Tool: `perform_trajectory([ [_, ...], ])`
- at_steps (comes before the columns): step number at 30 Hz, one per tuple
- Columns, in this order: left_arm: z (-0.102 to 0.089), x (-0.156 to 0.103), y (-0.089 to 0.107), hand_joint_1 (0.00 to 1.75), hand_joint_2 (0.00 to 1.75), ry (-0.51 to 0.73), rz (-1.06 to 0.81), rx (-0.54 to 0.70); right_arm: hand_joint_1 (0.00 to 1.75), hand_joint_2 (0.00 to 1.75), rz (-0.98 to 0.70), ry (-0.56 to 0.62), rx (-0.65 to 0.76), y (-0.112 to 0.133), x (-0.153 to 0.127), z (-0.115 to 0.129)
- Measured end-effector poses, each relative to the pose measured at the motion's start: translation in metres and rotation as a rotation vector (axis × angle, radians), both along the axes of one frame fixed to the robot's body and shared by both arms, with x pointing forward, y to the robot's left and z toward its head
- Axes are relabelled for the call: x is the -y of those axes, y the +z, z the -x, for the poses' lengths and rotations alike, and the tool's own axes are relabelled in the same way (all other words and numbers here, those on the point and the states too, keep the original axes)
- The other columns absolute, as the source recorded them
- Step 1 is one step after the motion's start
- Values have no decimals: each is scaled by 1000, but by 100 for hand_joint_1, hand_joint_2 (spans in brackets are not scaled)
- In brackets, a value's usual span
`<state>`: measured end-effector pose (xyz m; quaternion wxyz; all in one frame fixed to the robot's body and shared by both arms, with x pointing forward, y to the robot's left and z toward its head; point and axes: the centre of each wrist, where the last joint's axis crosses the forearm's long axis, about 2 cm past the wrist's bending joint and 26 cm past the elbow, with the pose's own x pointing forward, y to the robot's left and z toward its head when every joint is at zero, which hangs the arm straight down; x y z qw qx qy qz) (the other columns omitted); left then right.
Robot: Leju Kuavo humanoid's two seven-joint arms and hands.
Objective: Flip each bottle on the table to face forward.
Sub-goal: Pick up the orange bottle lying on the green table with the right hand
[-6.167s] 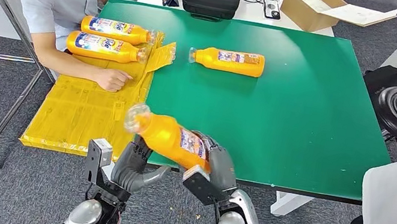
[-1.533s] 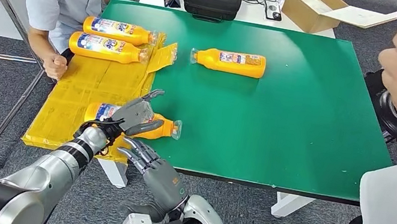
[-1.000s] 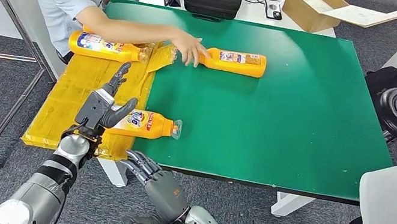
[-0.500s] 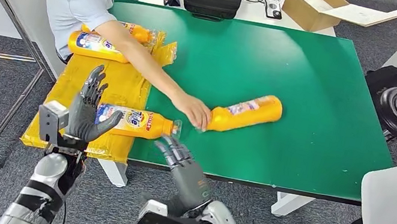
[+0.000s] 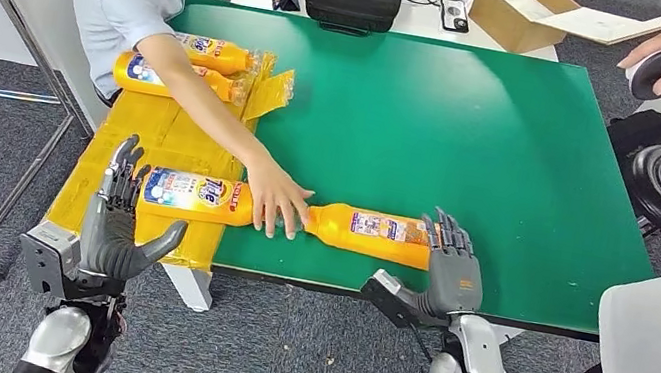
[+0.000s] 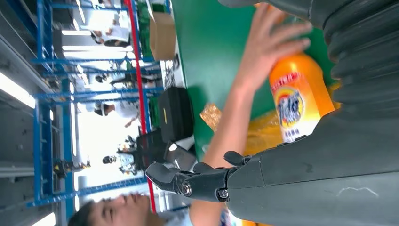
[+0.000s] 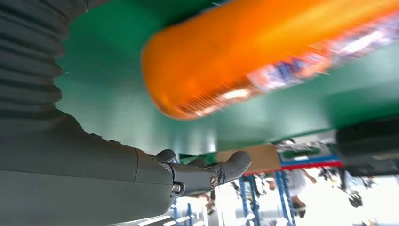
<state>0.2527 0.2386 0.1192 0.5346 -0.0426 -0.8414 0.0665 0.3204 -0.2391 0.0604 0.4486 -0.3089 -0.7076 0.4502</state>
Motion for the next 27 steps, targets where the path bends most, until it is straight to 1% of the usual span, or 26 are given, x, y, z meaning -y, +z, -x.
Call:
perform_trajectory([
  [5, 1, 6, 3, 0, 175, -16, 7, 11, 0, 175, 19, -33, -34, -7, 11, -3],
  [10, -1, 13, 6, 0, 175, -43, 13, 20, 0, 175, 34, -58, -67, -8, 18, -14],
  [18, -18, 25, 10, 0, 175, -82, 32, 27, 0, 175, 61, -83, -105, -2, 23, -36],
  [27, -29, 37, 11, 0, 175, -120, 31, 24, 0, 175, 75, -83, -133, 3, 23, -47],
])
